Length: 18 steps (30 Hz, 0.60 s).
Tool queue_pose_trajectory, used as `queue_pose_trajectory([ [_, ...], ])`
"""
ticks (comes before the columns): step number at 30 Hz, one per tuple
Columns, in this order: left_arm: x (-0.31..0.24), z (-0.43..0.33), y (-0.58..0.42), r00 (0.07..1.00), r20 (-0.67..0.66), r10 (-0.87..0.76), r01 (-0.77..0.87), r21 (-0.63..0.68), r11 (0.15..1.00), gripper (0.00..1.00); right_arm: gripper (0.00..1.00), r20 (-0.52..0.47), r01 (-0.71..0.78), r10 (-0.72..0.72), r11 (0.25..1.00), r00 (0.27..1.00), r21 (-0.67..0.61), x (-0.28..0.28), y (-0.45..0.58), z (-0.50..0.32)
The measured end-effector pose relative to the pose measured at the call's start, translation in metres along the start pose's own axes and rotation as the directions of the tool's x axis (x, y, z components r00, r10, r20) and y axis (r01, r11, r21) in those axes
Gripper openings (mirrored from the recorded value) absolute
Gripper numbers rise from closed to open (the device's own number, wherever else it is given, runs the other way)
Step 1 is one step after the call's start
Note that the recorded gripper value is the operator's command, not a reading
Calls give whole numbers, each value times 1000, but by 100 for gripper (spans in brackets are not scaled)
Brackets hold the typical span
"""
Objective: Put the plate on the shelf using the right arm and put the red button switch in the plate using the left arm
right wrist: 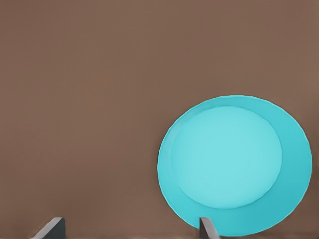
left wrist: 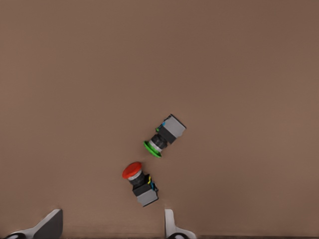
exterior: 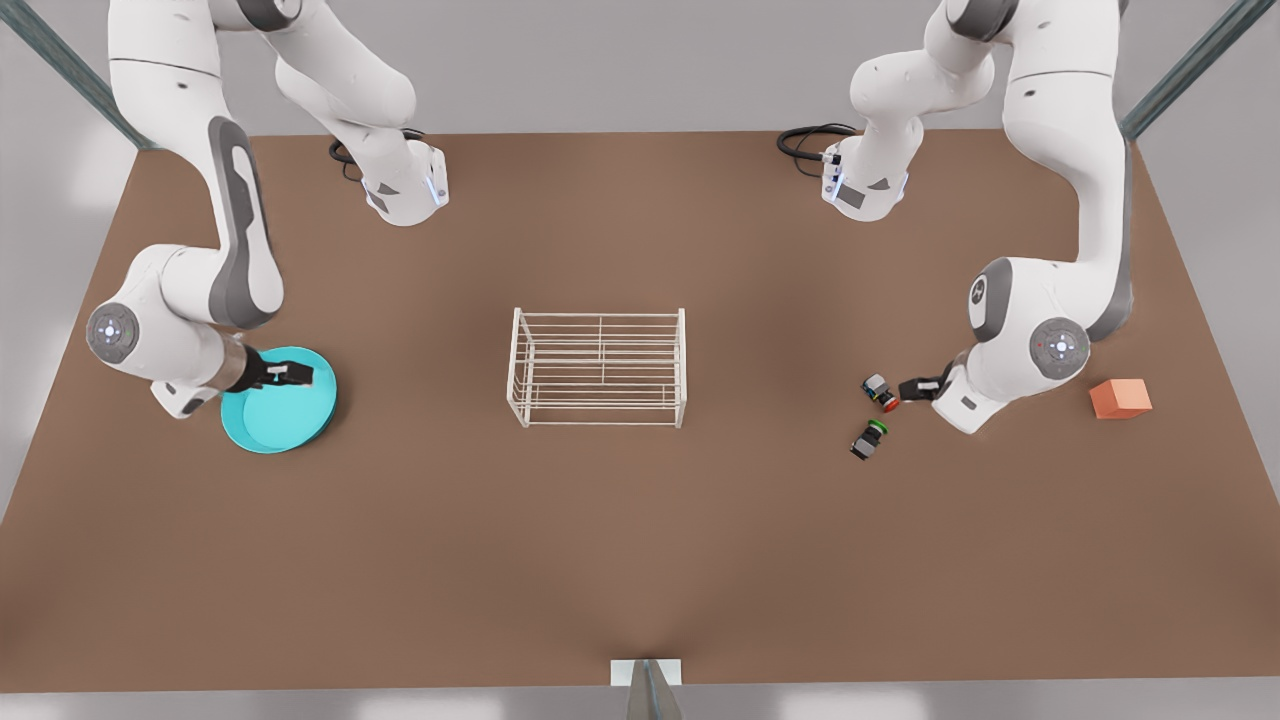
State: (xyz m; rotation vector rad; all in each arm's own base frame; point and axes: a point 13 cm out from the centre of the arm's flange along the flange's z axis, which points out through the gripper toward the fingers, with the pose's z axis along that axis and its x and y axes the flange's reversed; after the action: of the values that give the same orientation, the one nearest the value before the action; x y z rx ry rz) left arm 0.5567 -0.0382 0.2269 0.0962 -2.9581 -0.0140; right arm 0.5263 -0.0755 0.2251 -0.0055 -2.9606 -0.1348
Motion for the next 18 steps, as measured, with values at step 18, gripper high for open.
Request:
queue_pose_trajectory([
  [18, 18, 111, -27, 968, 54, -244, 240, 78, 968, 100, 100, 123, 85, -72, 991, 990, -104, 13, -180, 112],
])
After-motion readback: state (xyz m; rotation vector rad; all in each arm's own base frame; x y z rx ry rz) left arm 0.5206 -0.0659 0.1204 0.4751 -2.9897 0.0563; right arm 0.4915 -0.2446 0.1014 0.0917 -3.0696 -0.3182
